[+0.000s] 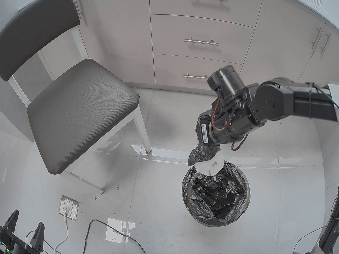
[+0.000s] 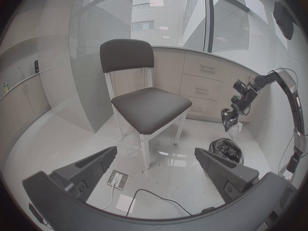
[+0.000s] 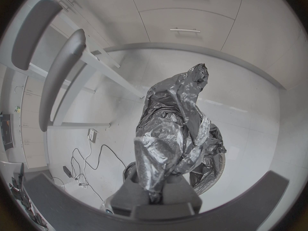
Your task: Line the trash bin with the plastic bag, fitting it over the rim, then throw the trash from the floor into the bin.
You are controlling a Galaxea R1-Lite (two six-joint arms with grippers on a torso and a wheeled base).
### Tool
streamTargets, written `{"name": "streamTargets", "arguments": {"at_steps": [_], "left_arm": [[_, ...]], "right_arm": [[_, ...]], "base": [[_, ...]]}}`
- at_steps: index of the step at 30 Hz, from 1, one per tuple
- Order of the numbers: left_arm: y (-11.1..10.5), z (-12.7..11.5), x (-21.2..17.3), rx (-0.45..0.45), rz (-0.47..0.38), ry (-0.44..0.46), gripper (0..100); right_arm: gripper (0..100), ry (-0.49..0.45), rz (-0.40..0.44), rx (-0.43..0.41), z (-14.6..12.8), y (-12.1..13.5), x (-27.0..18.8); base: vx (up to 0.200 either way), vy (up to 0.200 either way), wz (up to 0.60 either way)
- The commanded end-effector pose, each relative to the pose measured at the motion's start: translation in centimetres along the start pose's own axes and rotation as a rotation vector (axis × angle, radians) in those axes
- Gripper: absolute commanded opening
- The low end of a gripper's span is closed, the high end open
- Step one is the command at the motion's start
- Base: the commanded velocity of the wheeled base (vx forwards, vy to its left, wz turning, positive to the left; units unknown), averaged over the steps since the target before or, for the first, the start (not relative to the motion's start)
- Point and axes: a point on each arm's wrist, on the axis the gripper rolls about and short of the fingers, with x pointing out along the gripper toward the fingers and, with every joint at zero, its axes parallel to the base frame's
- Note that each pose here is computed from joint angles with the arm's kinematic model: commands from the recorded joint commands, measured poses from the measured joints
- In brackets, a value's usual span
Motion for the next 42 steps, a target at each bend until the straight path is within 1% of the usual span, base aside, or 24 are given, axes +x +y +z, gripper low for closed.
{"name": "streamTargets", "arguments": {"at_steps": [1,8,12,19,23,31,42], "left_arm": [[0.0,0.0,0.0,0.000,0.000,0.001,100],[0.0,0.0,0.0,0.000,0.000,0.001,100],[0.0,0.0,0.0,0.000,0.000,0.001,100],[0.0,0.0,0.0,-0.002,0.000,0.001,100],[0.0,0.0,0.0,-0.002,0.000,0.001,100],[0.0,0.0,0.0,-0.002,0.000,0.003,100],[0.0,0.0,0.0,-0.002,0.000,0.001,100]], "right_arm": [[0,0.093,-0.045,-0.003,-2.3,-0.9,3.4],[0,0.114,-0.058,-0.001,-4.4,-1.8,5.1],[0,0.109,-0.058,-0.001,-5.0,-1.9,5.6],[0,0.151,-0.090,0.016,-6.4,-3.5,7.2],[0,0.157,-0.097,0.022,-6.8,-3.9,7.3],[0,0.158,-0.101,0.022,-8.3,-4.4,8.5],[0,0.174,-0.112,0.030,-8.8,-5.1,8.7]], "base": [[0.000,0.000,0.00],[0.000,0.000,0.00],[0.000,0.000,0.00],[0.000,0.000,0.00],[0.000,0.000,0.00],[0.000,0.000,0.00],[0.000,0.000,0.00]]}}
